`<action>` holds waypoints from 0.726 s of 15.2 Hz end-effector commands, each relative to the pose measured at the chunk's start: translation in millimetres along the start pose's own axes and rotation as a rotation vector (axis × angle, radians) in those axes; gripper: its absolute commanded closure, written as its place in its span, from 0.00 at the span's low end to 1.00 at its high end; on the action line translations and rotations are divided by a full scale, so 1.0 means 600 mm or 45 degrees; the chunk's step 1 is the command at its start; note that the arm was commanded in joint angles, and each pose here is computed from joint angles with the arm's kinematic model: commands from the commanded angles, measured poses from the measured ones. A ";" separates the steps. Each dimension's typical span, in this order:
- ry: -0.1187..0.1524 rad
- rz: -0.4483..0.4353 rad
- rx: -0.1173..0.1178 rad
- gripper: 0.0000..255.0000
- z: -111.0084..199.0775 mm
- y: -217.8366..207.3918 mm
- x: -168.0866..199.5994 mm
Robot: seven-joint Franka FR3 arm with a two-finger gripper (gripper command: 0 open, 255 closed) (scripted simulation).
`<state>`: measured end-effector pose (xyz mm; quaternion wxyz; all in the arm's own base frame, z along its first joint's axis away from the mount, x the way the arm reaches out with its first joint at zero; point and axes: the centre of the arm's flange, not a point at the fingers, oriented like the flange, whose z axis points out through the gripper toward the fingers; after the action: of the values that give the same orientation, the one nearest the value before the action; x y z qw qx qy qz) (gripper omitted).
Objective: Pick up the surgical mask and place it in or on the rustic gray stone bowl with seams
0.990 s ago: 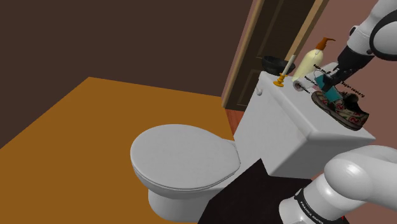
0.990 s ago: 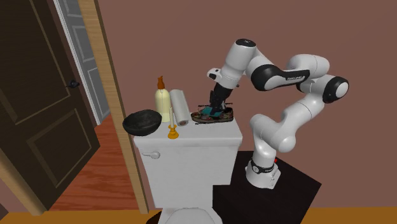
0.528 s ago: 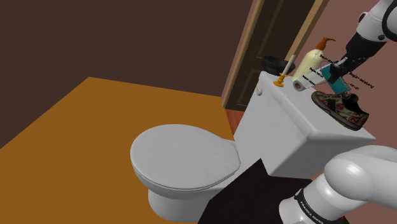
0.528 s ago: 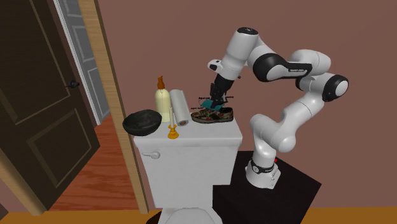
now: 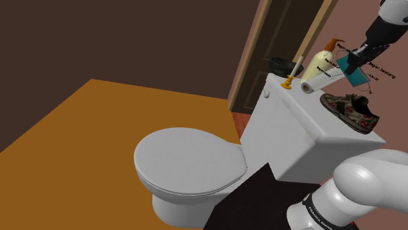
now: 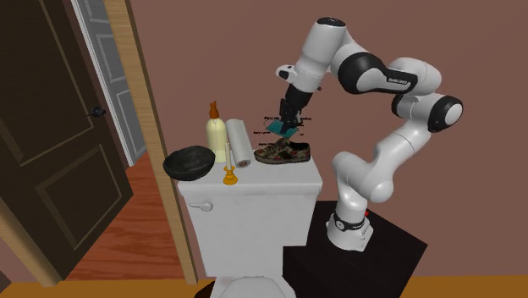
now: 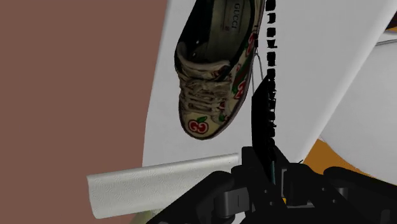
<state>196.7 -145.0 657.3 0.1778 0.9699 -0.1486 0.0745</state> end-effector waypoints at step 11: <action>0.000 0.000 0.000 1.00 0.069 0.055 0.224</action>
<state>304.7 -217.0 658.9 0.1774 0.9700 -0.1487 0.0744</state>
